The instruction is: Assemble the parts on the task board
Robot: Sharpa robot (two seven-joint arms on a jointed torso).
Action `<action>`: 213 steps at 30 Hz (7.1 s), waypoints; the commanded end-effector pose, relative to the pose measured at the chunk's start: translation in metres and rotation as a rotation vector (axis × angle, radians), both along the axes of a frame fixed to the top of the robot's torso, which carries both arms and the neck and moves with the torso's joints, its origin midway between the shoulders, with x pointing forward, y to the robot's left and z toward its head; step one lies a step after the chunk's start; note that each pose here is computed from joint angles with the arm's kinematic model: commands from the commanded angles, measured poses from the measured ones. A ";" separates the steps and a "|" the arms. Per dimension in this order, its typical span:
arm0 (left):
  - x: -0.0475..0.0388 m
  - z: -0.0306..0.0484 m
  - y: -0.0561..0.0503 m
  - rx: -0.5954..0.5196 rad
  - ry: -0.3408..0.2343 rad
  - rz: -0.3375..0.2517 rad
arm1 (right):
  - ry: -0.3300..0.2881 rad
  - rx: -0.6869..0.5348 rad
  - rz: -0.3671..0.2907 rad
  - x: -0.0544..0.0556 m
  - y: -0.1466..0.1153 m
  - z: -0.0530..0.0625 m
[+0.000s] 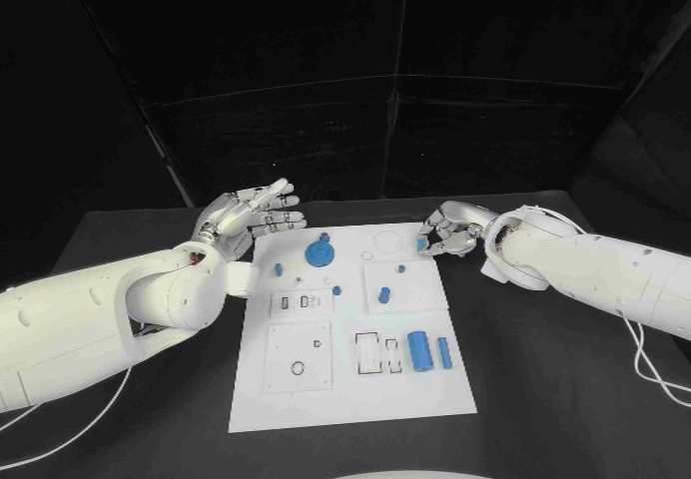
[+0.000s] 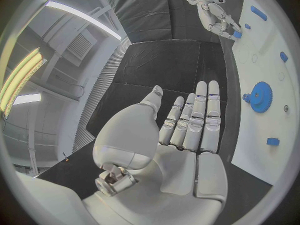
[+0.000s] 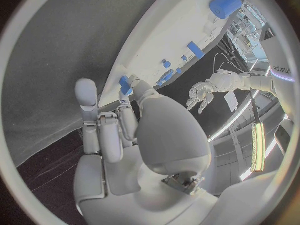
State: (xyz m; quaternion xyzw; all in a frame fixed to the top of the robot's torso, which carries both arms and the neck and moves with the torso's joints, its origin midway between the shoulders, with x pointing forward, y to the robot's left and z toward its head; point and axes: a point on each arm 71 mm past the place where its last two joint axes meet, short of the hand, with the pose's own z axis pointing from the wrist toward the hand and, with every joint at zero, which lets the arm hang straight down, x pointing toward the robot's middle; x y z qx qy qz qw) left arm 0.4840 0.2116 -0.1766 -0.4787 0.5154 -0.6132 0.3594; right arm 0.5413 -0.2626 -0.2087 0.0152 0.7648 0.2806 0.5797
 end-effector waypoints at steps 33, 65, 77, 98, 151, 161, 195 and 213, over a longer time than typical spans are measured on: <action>-0.0012 0.0020 0.003 -0.001 -0.009 0.000 | -0.072 0.045 -0.050 -0.007 0.001 0.011; 0.0104 0.0081 0.014 0.012 -0.037 0.036 | -0.047 0.073 0.126 -0.063 0.170 0.038; 0.0125 0.0088 0.010 0.012 -0.038 0.031 | -0.051 -0.014 0.186 -0.071 0.207 0.018; 0.0136 0.0081 0.005 0.012 -0.034 0.023 | -0.002 -0.046 0.227 -0.078 0.222 -0.003; 0.0147 0.0071 0.004 0.015 -0.030 0.026 | 0.044 -0.146 0.183 -0.079 0.213 -0.021; 0.0146 0.0072 0.005 0.015 -0.030 0.026 | 0.056 -0.159 0.198 -0.080 0.215 -0.022; 0.0145 0.0069 0.005 0.013 -0.027 0.021 | -0.070 -0.010 0.142 -0.077 0.213 -0.009; 0.0137 0.0076 0.014 0.059 -0.050 -0.028 | -0.021 0.159 0.288 -0.090 0.186 0.014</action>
